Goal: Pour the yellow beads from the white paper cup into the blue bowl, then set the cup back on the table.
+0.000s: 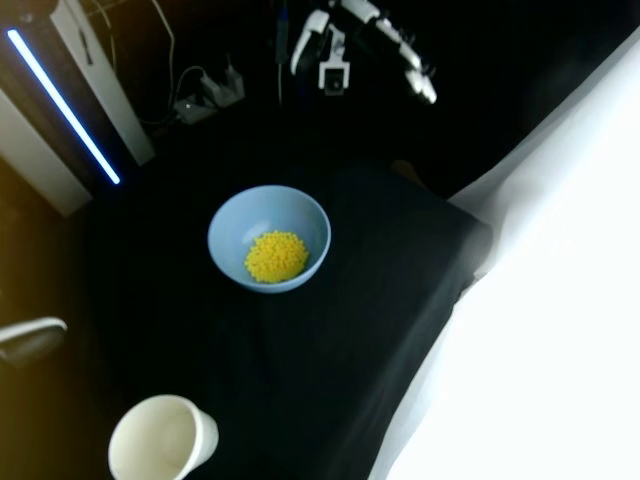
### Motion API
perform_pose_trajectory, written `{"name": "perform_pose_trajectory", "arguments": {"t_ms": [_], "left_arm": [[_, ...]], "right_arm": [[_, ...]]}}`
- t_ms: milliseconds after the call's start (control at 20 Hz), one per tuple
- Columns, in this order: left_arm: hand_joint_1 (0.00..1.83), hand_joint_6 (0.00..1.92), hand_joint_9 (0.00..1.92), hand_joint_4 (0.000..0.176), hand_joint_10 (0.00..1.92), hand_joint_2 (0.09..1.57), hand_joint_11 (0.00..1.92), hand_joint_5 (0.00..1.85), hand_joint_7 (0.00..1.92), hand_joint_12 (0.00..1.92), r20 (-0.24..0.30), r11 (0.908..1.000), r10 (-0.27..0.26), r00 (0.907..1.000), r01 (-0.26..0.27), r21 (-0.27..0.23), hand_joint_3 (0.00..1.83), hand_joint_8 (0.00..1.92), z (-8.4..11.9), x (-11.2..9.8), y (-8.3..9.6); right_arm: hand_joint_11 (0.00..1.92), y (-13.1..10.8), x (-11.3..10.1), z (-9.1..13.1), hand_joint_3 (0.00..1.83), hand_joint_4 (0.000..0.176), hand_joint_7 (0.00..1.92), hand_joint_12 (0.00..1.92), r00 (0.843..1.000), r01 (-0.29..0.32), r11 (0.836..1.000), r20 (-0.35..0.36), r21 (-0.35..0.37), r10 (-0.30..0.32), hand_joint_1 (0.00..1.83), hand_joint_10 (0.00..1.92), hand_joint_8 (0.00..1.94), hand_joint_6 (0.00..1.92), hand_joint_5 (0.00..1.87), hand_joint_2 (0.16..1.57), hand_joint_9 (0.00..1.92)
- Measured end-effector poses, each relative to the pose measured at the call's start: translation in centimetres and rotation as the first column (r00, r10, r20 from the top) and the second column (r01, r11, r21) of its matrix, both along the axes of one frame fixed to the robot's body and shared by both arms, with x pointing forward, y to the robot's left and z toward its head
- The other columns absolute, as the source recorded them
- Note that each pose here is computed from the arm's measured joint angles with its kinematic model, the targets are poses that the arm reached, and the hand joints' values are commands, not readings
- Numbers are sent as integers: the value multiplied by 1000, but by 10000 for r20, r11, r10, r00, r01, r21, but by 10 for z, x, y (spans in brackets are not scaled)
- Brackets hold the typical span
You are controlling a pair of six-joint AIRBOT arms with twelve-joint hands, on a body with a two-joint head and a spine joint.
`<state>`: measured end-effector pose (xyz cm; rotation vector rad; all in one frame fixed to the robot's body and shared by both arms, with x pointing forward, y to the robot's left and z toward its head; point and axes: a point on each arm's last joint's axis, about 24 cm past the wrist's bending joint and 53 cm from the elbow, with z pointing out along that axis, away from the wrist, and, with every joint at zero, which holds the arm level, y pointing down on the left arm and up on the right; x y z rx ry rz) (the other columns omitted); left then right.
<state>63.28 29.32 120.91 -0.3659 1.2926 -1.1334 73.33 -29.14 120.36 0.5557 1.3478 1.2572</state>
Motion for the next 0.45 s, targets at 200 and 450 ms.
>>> {"name": "perform_pose_trajectory", "arguments": {"t_ms": [200, 450], "left_arm": [[453, 0, 128, 77, 5, 901, 21, 0, 169, 246, 558, 9988, -65, 9984, 38, 484, 14, 4, 26, -5, 4], [401, 0, 151, 92, 4, 946, 0, 0, 212, 360, 2021, 9979, -81, 9793, -50, 642, 0, 0, 70, -21, 9]], "right_arm": [[0, 7, -12, 18, 0, 176, 96, 113, 9978, -325, 9993, 581, 199, 313, 796, 1, 0, 0, 0, 515, 60], [24, -1, -33, 61, 0, 176, 78, 51, 9827, -485, 9962, 1821, 722, 347, 796, 2, 0, 0, 0, 510, 55]]}}
